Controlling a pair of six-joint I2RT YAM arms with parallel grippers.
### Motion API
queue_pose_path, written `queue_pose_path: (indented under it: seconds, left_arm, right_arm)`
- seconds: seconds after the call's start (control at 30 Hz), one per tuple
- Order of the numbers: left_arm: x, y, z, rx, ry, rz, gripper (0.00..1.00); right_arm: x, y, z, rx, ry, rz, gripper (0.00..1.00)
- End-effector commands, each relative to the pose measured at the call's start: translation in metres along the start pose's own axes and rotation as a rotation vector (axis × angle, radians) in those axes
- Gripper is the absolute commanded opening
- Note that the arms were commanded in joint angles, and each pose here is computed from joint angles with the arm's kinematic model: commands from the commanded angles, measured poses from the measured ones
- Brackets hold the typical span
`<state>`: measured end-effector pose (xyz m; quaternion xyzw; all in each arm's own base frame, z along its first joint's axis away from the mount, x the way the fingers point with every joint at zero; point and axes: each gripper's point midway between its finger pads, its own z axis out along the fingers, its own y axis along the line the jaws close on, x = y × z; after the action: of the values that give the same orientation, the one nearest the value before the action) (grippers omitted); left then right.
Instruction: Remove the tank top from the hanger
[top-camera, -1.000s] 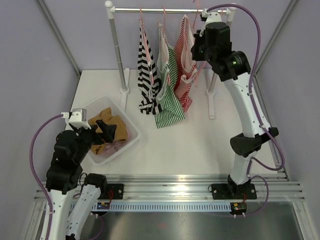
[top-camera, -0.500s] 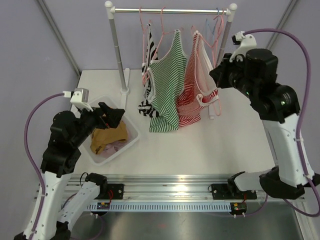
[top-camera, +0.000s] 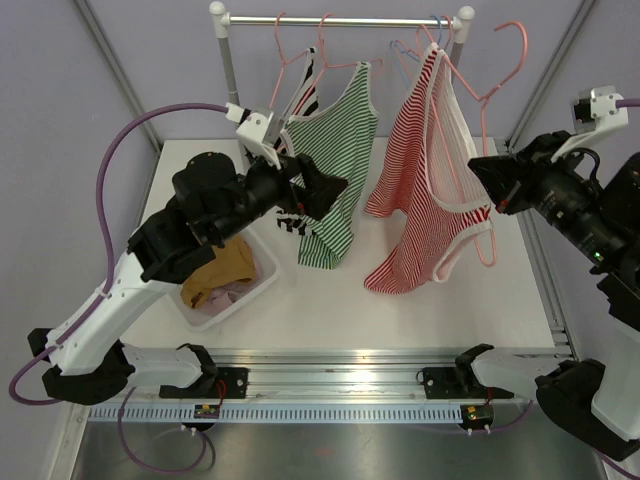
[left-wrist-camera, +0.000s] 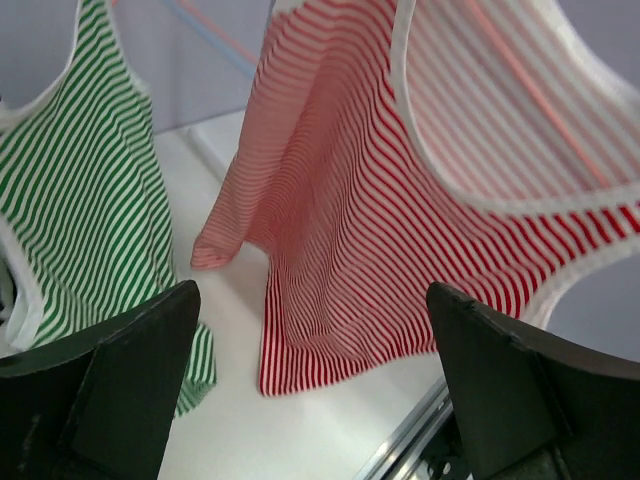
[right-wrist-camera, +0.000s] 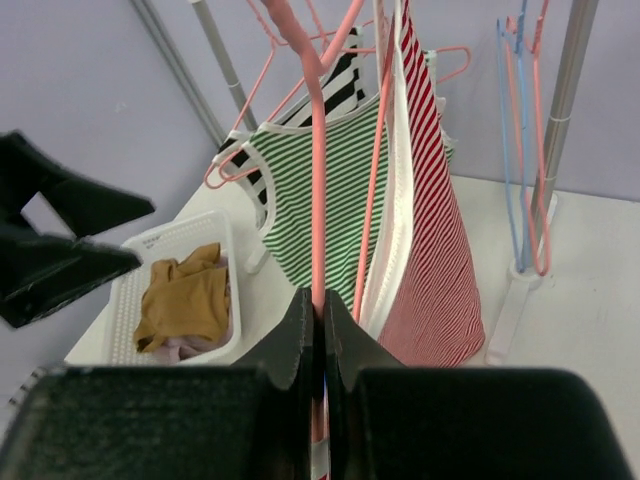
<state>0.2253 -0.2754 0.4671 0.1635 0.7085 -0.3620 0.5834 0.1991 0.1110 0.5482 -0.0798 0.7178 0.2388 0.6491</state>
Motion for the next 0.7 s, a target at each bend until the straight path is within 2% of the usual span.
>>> queue_pose_path:
  seconds: [0.0,0.03,0.07,0.17,0.47,0.57,0.67]
  left_arm:
    - [-0.051,-0.022,0.01,0.014,-0.142,0.032,0.99]
    - [-0.065,-0.03,0.009,0.035,-0.172,0.033,0.99]
    - [-0.06,-0.033,0.025,0.034,-0.155,0.053,0.99]
    - [-0.069,-0.05,0.037,0.071,-0.169,0.094,0.99]
    - [-0.032,-0.071,0.083,0.077,-0.114,0.221,0.96]
    - [-0.019,-0.08,0.093,0.086,-0.097,0.243,0.92]
    - [-0.01,-0.082,0.103,0.071,-0.088,0.25,0.83]
  right_arm:
    - [0.0,0.02,-0.028,-0.11,0.003,0.009,0.0]
    - [0.005,0.021,-0.037,-0.124,0.015,0.012,0.0]
    - [0.009,0.023,-0.04,-0.134,0.026,0.015,0.0]
    - [0.029,0.024,-0.049,-0.159,0.065,0.031,0.0]
    - [0.061,0.035,-0.066,-0.246,0.136,0.064,0.0]
    - [0.065,0.038,-0.067,-0.265,0.147,0.064,0.0]
    - [0.068,0.042,-0.069,-0.291,0.157,0.065,0.0]
